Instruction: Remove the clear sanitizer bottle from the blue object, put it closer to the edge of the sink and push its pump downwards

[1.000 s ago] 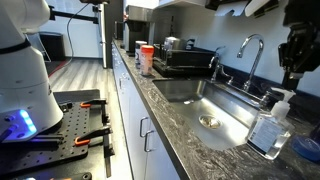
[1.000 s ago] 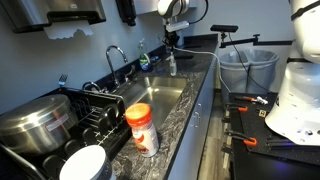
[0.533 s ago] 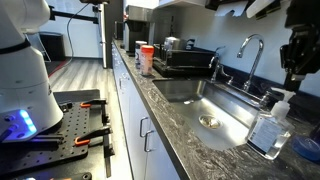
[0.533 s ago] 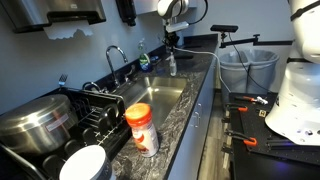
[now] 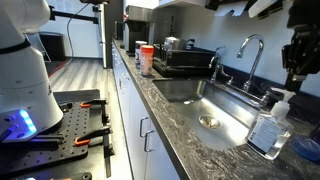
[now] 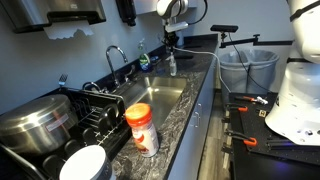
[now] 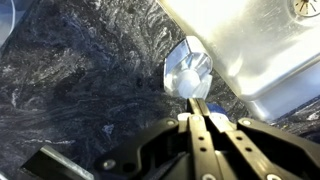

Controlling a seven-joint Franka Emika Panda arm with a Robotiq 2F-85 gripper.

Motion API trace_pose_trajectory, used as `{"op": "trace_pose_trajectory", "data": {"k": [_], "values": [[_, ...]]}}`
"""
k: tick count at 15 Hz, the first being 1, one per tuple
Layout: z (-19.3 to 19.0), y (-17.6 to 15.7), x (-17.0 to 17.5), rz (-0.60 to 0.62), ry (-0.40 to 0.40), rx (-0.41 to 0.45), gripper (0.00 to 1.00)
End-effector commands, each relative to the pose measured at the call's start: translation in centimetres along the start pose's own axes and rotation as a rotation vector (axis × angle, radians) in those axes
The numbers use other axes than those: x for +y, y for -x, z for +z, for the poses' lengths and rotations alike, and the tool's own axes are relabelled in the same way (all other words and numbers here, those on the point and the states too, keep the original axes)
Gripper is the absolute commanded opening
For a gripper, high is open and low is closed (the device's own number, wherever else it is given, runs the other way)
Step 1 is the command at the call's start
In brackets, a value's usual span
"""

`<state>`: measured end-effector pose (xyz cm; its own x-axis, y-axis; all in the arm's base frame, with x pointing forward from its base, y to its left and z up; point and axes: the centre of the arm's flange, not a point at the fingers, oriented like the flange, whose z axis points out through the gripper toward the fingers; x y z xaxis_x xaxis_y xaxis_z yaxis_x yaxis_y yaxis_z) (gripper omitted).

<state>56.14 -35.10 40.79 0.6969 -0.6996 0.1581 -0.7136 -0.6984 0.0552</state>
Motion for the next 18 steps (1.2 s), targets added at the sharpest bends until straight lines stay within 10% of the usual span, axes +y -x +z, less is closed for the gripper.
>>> {"op": "trace_pose_trajectory", "data": {"k": [1, 18], "values": [[-0.4, -0.8, -0.4, 0.020, -0.012, -0.023, 0.00], [1.1, -0.7, -0.7, 0.017, 0.004, -0.063, 0.00]]}}
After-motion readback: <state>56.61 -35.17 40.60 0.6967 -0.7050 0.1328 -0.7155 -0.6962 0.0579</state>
